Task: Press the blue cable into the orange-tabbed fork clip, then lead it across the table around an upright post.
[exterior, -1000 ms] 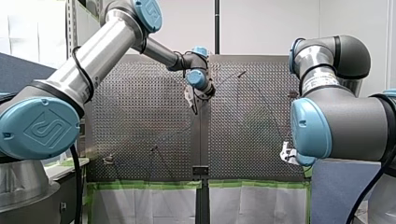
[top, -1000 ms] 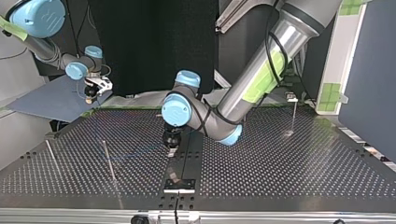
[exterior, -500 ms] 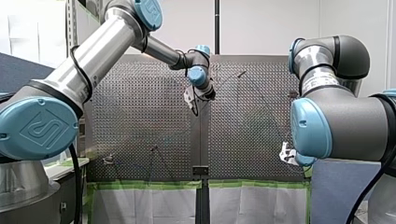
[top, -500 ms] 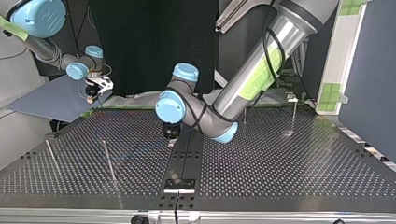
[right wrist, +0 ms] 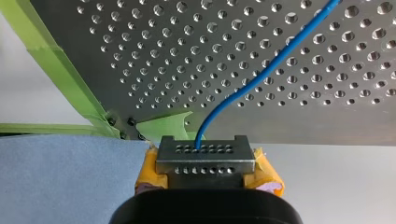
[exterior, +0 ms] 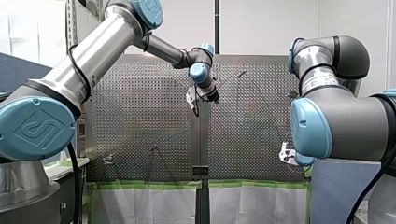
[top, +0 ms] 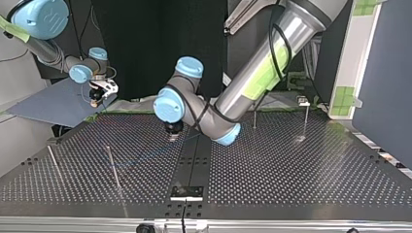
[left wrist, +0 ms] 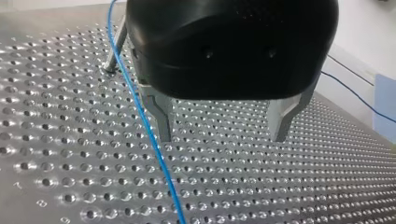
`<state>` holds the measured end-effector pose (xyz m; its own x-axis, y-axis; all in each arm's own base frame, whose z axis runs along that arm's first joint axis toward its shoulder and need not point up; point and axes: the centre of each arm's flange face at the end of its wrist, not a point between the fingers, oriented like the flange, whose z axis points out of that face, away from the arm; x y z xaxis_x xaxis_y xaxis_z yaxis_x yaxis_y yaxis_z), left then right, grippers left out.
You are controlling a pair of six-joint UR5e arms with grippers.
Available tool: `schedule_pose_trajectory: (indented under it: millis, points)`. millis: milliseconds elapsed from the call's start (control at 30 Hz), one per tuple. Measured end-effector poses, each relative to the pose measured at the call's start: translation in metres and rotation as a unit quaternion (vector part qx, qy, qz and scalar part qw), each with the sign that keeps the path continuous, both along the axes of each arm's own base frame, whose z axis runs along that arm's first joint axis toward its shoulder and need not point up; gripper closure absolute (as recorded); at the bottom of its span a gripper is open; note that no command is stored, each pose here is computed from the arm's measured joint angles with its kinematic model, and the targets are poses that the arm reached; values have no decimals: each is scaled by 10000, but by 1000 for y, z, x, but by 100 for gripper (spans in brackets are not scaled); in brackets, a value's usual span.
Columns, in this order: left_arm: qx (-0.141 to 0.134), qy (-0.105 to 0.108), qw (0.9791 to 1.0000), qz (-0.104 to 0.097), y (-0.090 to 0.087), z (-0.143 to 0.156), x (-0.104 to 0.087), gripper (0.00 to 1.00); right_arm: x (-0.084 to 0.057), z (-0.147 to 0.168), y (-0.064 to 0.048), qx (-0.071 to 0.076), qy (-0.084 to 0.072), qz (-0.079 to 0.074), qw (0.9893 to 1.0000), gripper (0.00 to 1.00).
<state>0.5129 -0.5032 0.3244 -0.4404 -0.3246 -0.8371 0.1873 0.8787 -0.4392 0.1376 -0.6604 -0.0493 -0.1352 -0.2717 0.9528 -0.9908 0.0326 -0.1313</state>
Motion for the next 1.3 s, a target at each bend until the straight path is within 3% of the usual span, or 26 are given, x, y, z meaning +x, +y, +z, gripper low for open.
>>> schedule_pose_trajectory:
  millis: [333, 533, 633, 933, 1300]
  points:
    - [12, -205, 9997, 129, 0, 30, -17, 0, 1, 0, 0, -5, -5, 6, 10000, 100]
    - [56, -475, 9988, -89, -4, 64, -38, 0, 1, 0, 0, -1, 1, 9, 10000, 100]
    - [17, -680, 9973, -268, -8, 84, -48, 0, 1, 0, 0, -1, 2, 11, 10000, 100]
    - [-4, -1180, 9896, -822, -23, 117, -65, 0, 3, 0, 0, -5, 0, 21, 10000, 100]
    - [118, -1672, 9749, -1465, -53, 131, -65, 0, 6, 0, 1, -4, -13, 73, 10000, 100]
